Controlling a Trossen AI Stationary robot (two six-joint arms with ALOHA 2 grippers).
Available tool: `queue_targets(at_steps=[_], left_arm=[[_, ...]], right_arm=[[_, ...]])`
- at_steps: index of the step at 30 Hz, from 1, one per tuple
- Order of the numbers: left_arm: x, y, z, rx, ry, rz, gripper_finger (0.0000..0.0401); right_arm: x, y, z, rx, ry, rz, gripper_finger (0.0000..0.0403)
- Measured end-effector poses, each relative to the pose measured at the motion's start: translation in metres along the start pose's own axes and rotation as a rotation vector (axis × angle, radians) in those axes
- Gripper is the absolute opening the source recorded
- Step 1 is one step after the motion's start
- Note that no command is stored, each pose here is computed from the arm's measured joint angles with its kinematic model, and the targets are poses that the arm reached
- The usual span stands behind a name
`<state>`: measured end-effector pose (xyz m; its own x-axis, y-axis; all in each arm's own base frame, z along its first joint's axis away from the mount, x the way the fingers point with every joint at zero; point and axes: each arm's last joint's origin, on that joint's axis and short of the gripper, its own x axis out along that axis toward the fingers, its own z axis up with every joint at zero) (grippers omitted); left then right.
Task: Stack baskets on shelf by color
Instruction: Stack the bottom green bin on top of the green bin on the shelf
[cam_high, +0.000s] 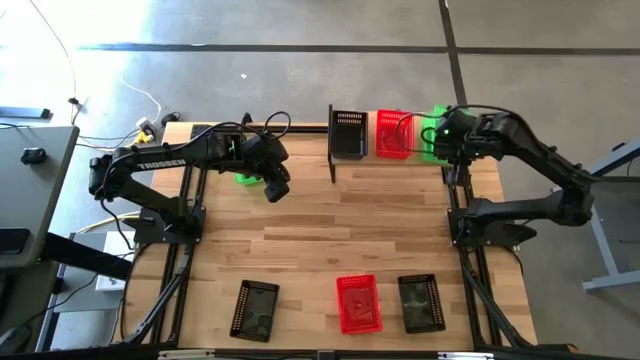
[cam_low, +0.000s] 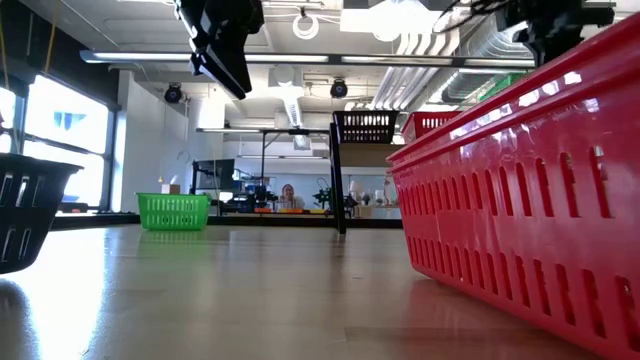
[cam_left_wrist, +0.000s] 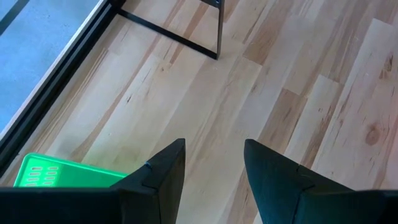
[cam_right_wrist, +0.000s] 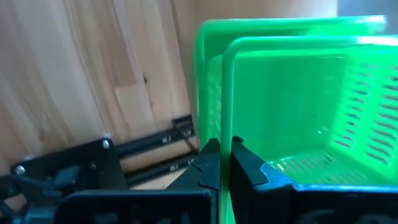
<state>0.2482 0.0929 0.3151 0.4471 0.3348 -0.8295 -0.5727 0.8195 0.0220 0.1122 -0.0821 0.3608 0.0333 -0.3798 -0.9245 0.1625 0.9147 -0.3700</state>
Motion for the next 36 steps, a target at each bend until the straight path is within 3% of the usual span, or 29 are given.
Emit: queue_targets(at_steps=[14,24,36], left_arm=[[0.0,0.001,0.001,-0.001,-0.011,0.023,0.0156],[0.0,0.001,0.001,-0.001,-0.014,0.036,0.0156],[0.0,0.001,0.001,0.0,-0.013,0.036,0.0156]], right_arm=[[0.001,-0.001,0.001,-0.022,0.011,-0.019,0.0],[0.0,0.0,0.003,-0.028,-0.022,0.03,0.0],[0.012,-0.004,0.017,-0.04,0.049,0.029,0.0]])
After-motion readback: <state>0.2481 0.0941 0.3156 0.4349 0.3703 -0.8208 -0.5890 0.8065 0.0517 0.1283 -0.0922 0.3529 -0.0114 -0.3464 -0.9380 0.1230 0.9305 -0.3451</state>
